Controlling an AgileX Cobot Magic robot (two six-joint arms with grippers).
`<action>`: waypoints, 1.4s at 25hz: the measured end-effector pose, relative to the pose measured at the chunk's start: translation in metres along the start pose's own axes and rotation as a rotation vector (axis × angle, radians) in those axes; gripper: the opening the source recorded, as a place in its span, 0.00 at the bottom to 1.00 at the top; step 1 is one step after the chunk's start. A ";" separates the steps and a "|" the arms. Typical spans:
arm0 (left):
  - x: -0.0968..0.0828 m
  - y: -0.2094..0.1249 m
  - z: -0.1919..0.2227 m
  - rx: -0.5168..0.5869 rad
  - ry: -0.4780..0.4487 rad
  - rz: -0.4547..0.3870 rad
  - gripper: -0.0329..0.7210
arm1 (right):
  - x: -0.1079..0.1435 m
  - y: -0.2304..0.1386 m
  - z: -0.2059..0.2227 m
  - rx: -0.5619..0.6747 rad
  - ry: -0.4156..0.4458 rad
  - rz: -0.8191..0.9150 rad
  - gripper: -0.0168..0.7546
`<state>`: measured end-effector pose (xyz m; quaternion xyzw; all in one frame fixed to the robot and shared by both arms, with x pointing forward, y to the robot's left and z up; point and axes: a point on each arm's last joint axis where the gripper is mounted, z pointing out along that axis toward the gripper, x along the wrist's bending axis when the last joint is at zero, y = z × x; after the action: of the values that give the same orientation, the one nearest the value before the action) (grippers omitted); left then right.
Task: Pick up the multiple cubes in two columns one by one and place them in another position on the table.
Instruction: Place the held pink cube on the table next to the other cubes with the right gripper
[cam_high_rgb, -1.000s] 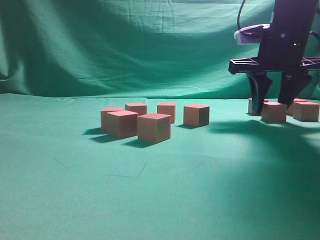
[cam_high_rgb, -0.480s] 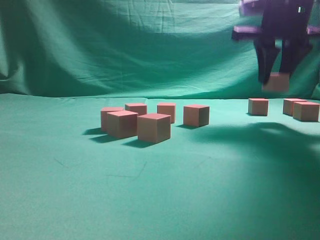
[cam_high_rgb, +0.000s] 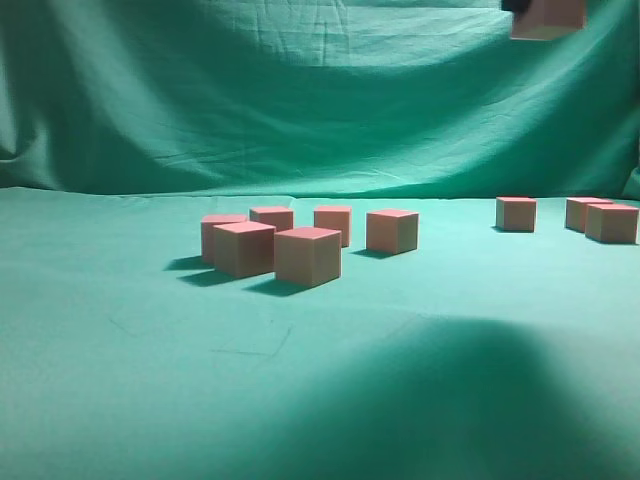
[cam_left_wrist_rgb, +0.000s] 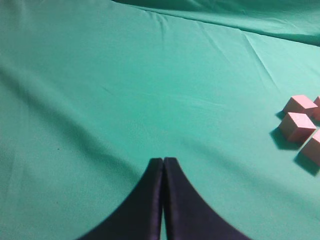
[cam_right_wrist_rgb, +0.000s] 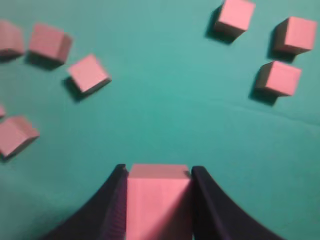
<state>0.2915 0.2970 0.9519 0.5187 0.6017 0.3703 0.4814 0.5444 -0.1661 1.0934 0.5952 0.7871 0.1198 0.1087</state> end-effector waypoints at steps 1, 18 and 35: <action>0.000 0.000 0.000 0.000 0.000 0.000 0.04 | 0.011 -0.007 0.000 0.009 0.010 -0.023 0.36; 0.000 0.000 0.000 0.000 0.000 0.000 0.04 | 0.124 -0.063 0.071 0.030 0.128 -0.080 0.36; 0.000 0.000 0.000 0.000 0.000 0.000 0.04 | 0.134 -0.060 0.128 0.053 0.066 -0.089 0.36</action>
<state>0.2915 0.2970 0.9519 0.5187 0.6017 0.3703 0.4814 0.4936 -0.0451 0.9487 0.5582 0.8187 0.1136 0.0721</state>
